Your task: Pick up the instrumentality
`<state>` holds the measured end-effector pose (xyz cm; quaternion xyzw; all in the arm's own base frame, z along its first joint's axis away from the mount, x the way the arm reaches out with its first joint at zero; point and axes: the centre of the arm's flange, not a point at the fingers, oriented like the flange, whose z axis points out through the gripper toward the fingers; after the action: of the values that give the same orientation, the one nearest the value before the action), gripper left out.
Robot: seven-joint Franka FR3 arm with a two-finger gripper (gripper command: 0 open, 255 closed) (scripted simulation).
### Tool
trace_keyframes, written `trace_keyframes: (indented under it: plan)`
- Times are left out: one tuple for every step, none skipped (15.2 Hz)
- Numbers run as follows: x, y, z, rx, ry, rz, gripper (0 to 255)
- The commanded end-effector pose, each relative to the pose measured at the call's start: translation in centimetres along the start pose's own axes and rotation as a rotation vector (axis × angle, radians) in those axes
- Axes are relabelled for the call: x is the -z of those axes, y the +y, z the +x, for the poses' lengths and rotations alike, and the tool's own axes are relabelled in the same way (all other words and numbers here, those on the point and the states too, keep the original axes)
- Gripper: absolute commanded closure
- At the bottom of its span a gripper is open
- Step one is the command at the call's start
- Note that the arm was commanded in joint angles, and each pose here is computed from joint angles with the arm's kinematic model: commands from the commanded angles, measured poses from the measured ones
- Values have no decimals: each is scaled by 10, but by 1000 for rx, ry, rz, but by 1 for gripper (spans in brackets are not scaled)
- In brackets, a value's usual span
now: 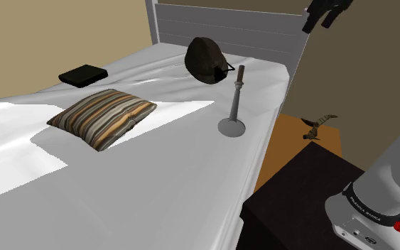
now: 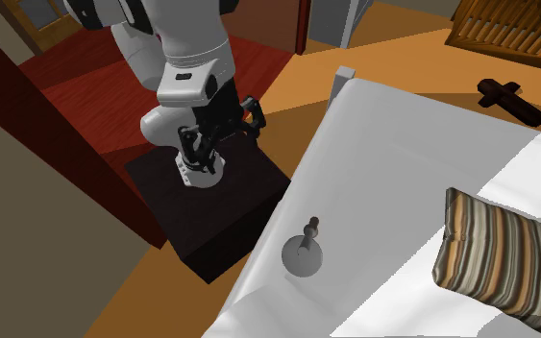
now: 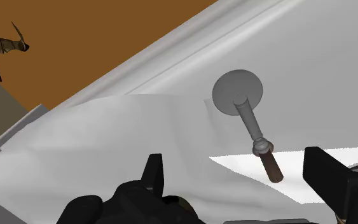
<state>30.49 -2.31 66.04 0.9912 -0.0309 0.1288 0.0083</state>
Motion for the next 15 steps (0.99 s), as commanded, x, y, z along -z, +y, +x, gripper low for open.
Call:
trace_keyframes:
  plan:
    - [0,0,0,0,0,0,0]
    - [-11,-7,1,-15,12,-3,0]
    - [-23,-13,2,-30,24,-7,0]
    - [-34,-19,4,-45,36,-10,0]
    - [-46,-26,5,-60,48,-13,0]
    - [-57,-32,7,-75,60,-17,0]
    - [-69,-38,9,-91,72,-20,0]
    - [-80,-44,12,-106,84,-23,0]
    - [-92,-51,14,-121,96,-27,0]
    - [-103,-57,17,-136,108,-30,0]
    - [-114,-62,20,-151,120,-34,0]
    - [-126,-68,23,-166,132,-37,0]
    - [-137,-74,27,-181,144,-40,0]
    - [-148,-80,30,-196,156,-44,0]
    - [-160,-85,34,-211,168,-47,0]
